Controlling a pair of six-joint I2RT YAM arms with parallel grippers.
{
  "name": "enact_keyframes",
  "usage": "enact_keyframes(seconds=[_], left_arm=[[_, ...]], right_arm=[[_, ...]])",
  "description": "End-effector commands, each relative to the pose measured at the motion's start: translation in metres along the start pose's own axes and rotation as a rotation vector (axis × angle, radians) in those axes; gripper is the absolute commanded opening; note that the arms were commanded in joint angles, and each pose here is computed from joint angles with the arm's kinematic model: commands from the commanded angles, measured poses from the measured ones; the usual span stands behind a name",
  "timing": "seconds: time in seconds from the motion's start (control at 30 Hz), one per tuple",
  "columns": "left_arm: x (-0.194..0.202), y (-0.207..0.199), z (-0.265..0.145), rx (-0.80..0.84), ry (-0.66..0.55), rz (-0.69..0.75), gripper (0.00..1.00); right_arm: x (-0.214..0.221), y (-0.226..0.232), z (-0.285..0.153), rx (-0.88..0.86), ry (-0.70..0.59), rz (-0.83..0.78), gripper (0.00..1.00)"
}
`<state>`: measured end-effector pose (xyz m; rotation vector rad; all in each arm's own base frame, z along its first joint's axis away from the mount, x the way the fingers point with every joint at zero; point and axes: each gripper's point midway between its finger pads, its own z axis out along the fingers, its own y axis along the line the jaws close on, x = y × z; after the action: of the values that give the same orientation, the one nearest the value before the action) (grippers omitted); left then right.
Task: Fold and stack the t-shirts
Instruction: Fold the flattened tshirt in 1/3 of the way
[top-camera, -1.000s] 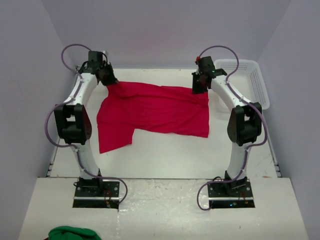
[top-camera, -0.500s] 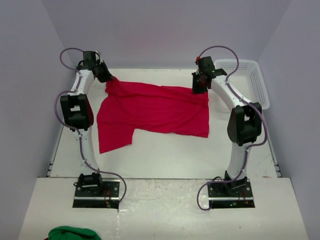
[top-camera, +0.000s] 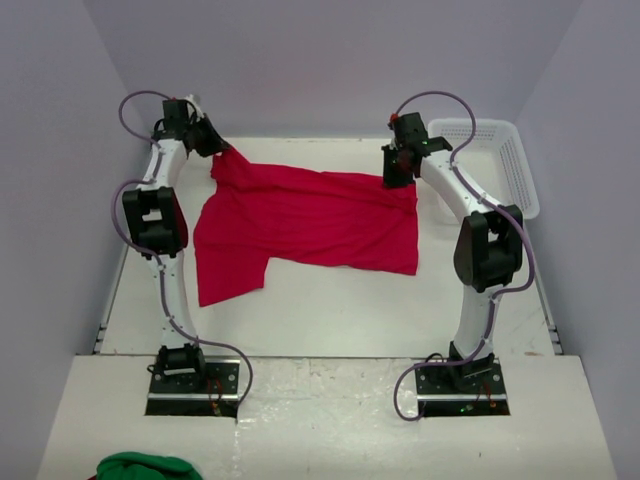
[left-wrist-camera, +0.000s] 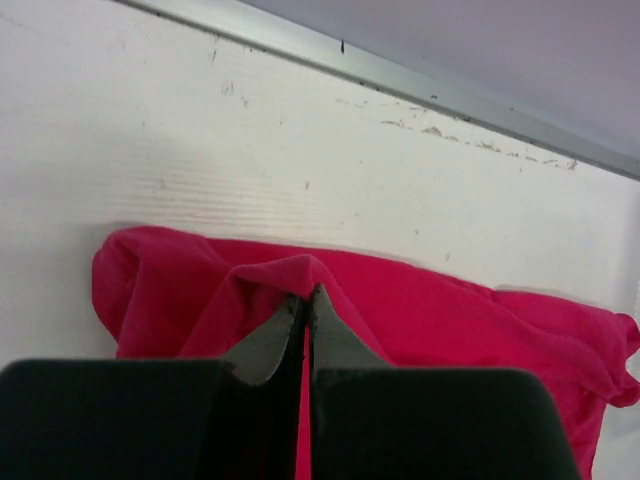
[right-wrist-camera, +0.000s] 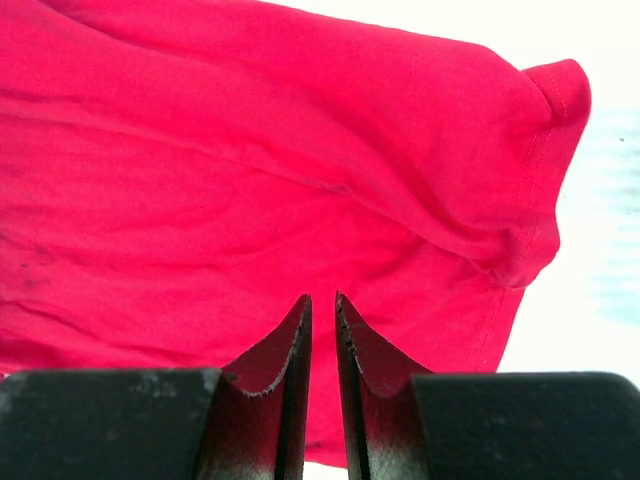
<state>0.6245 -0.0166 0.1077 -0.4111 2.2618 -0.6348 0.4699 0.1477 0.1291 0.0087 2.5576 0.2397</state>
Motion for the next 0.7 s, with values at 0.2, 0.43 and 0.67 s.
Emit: enact_keyframes(seconds=[0.2,0.43,0.67], left_arm=[[-0.052,-0.035,-0.033,0.141,-0.162,0.064,0.0],[-0.054,-0.026,-0.003,0.172,-0.15,0.052,0.0],[-0.061,-0.035,-0.001,0.254,-0.183,0.078,0.01]], right_arm=[[-0.015,0.009,-0.012,-0.006,-0.046,-0.022,0.17],[-0.012,0.003,-0.013,0.023,-0.048,-0.031,0.17],[-0.013,0.003,-0.009,0.027,-0.041,-0.035,0.17]])
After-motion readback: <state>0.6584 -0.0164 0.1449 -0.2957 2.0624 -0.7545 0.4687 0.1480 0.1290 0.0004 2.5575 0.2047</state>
